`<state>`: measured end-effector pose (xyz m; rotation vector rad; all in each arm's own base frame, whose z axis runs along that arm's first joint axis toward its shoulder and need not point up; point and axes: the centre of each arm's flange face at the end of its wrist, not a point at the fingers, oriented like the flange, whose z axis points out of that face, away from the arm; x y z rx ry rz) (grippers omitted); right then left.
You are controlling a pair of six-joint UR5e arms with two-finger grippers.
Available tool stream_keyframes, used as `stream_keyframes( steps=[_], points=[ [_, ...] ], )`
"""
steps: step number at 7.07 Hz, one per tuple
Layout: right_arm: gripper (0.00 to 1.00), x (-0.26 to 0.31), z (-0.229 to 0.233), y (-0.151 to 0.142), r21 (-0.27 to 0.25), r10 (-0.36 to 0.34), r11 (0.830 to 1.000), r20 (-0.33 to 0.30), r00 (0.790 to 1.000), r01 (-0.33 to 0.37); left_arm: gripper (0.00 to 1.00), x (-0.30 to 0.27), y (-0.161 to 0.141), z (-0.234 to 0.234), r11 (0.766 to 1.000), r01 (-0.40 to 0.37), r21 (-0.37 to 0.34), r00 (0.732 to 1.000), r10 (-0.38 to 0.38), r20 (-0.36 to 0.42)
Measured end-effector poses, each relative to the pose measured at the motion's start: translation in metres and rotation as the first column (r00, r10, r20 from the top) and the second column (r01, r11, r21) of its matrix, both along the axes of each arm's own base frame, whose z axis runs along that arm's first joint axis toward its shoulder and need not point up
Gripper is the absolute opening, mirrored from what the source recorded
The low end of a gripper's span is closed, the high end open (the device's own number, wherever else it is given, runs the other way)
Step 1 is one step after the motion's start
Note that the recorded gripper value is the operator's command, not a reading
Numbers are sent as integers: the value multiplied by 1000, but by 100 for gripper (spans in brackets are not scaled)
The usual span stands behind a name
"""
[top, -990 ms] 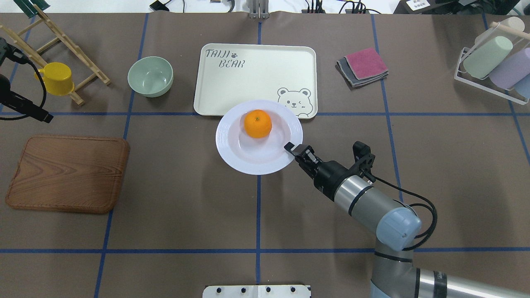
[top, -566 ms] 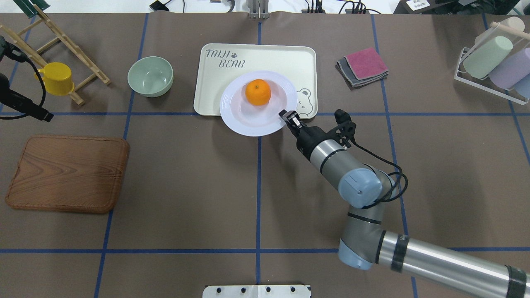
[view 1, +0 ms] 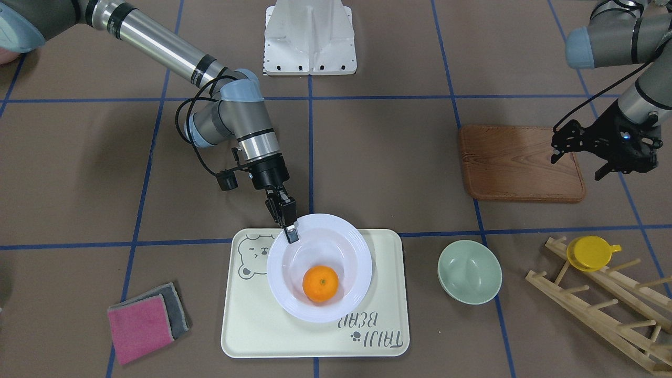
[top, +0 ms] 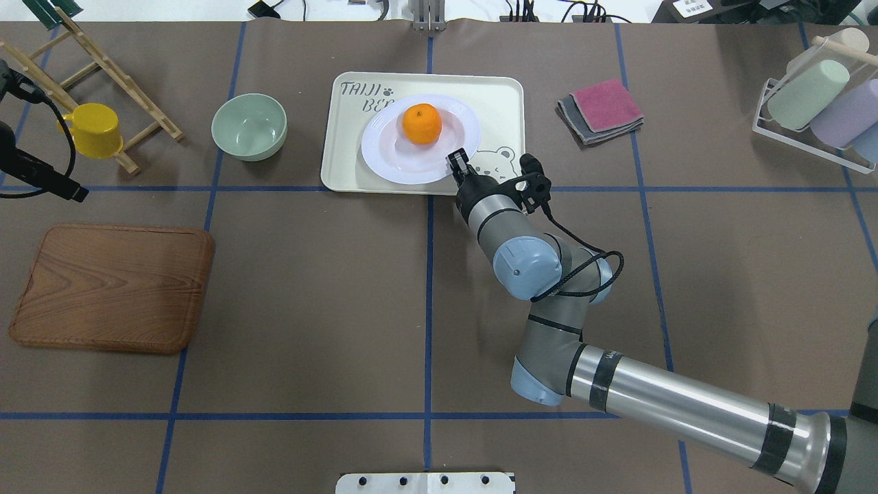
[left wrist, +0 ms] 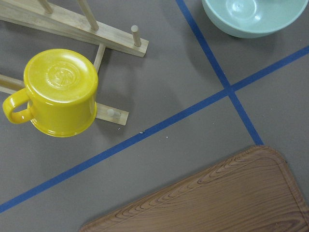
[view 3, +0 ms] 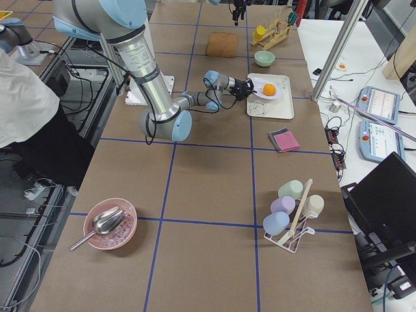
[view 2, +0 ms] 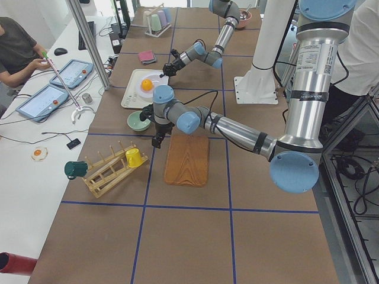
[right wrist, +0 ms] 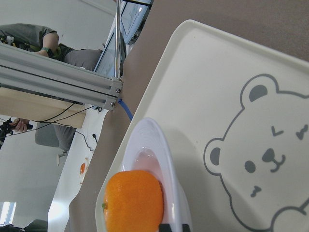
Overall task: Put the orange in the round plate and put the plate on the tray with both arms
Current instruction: 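Open the right gripper and release the plate on the tray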
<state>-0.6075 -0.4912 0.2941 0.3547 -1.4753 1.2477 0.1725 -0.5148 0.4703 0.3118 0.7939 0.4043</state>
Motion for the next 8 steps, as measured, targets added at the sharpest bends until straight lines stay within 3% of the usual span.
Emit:
stream_keyframes(
  steps=[1,2,4,8],
  points=[
    [11,-2,1,-2,-20,12,1000,20,1000,-12,99,0,0,0,1000,0,0,1000,0,0],
    [45,-3,2,-2,-29,18,999,29,999,-17,99,0,0,-1,1000,-1,1,1000,1,0],
    [100,-3,2,-2,-33,20,999,32,999,-19,99,0,0,-1,1000,-1,2,1000,1,-1],
    [100,6,-1,12,-15,7,1000,46,999,-6,99,0,0,-2,1000,0,3,1000,0,-1]
  ],
)
